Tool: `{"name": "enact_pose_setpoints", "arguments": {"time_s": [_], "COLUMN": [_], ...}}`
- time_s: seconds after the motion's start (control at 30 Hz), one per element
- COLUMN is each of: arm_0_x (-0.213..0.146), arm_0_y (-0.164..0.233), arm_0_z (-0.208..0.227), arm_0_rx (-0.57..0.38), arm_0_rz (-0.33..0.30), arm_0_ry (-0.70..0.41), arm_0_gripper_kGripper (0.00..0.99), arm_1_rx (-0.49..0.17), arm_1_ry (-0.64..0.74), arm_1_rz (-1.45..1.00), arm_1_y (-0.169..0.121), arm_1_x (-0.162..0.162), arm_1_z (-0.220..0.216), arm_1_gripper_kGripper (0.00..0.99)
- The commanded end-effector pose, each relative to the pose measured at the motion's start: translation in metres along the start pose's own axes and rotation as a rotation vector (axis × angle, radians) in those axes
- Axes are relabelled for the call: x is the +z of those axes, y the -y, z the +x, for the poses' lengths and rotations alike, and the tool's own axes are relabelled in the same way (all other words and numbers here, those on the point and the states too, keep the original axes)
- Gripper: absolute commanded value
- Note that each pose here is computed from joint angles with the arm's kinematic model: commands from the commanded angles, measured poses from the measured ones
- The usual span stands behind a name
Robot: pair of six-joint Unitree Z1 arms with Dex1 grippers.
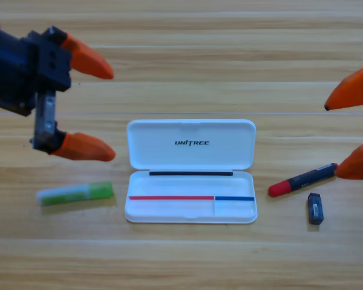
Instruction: Clean up eraser and pencils
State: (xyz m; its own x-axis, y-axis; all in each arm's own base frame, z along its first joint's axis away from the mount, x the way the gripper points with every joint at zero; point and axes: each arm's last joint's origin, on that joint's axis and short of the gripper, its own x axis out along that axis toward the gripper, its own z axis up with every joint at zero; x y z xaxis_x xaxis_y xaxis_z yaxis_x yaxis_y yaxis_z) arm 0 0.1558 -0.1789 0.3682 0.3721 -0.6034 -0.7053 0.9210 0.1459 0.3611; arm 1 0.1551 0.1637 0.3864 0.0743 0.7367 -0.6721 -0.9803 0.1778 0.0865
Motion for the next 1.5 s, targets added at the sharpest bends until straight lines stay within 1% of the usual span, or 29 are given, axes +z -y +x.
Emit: {"name": "enact_pose_setpoints", "arguments": {"time_s": [0.03,0.4,0.43,0.47,0.53,0.6,0.67,0.8,0.83,0.87,0.9,1.0,1.03,1.1,1.13,1.2,1.23,1.27,1.33,1.37,1.4,1.5], "arm_0_x": [-0.003,-0.003,-0.004,-0.004,-0.004,-0.004,-0.004,-0.003,-0.003,-0.003,-0.005,-0.009,-0.012,-0.019,-0.022,-0.031,-0.036,-0.039,-0.045,-0.049,-0.051,-0.054], "arm_0_y": [0.004,0.004,0.004,0.005,0.005,0.006,0.005,0.0,-0.001,-0.002,-0.004,-0.012,-0.016,-0.023,-0.027,-0.035,-0.04,-0.046,-0.058,-0.065,-0.074,-0.1], "arm_0_z": [0.022,0.023,0.022,0.02,0.017,0.015,0.014,0.009,0.008,0.007,0.006,-0.001,-0.003,-0.003,-0.003,-0.003,-0.003,-0.003,0.0,0.001,0.006,0.025], "arm_0_rx": [-0.053,-0.067,-0.069,-0.067,-0.065,-0.066,-0.063,-0.058,-0.055,-0.053,-0.054,-0.067,-0.063,-0.043,-0.025,-0.011,-0.01,-0.005,-0.009,-0.006,-0.025,-0.089], "arm_0_rz": [-0.031,-0.031,-0.025,-0.022,-0.012,0.001,0.006,0.011,0.025,0.044,0.067,0.164,0.191,0.246,0.26,0.297,0.306,0.307,0.3,0.279,0.257,0.179], "arm_0_ry": [-0.062,-0.082,-0.087,-0.084,-0.082,-0.083,-0.087,-0.109,-0.118,-0.127,-0.137,-0.175,-0.19,-0.246,-0.272,-0.322,-0.343,-0.357,-0.388,-0.408,-0.434,-0.502], "arm_0_gripper_kGripper": [0.986,0.988,0.986,0.986,0.986,0.986,0.986,0.986,0.986,0.986,0.985,0.982,0.979,0.977,0.976,0.976,0.974,0.974,0.974,0.974,0.974,0.96], "arm_1_rx": [0.048,0.047,0.039,0.015,-0.066,-0.173,-0.251,-0.53,-0.567,-0.579,-0.576,-0.565,-0.547,-0.46,-0.438,-0.442,-0.449,-0.45,-0.417,-0.41,-0.413,-0.444], "arm_1_ry": [-0.032,-0.039,-0.042,-0.05,-0.066,-0.089,-0.098,-0.218,-0.241,-0.257,-0.287,-0.382,-0.416,-0.457,-0.472,-0.508,-0.529,-0.546,-0.569,-0.578,-0.586,-0.601], "arm_1_rz": [0.022,0.053,0.067,0.088,0.125,0.156,0.193,0.286,0.323,0.361,0.393,0.5,0.522,0.567,0.607,0.702,0.749,0.792,0.839,0.847,0.868,0.944], "arm_1_y": [0.001,0.0,0.001,0.002,0.004,0.009,0.011,0.028,0.032,0.037,0.041,0.054,0.057,0.062,0.065,0.073,0.077,0.08,0.084,0.086,0.087,0.088], "arm_1_x": [-0.006,-0.009,-0.009,-0.009,-0.008,-0.007,-0.008,-0.02,-0.021,-0.022,-0.024,-0.029,-0.03,-0.034,-0.036,-0.042,-0.045,-0.049,-0.052,-0.053,-0.054,-0.057], "arm_1_z": [0.017,0.019,0.018,0.018,0.014,0.01,0.007,0.01,0.015,0.02,0.028,0.051,0.059,0.077,0.085,0.102,0.111,0.119,0.131,0.136,0.14,0.149], "arm_1_gripper_kGripper": [0.976,0.974,0.974,0.976,0.976,0.976,0.976,0.976,0.976,0.976,0.976,0.976,0.976,0.982,0.989,0.99,0.99,0.99,0.99,0.99,0.99,0.99]}}
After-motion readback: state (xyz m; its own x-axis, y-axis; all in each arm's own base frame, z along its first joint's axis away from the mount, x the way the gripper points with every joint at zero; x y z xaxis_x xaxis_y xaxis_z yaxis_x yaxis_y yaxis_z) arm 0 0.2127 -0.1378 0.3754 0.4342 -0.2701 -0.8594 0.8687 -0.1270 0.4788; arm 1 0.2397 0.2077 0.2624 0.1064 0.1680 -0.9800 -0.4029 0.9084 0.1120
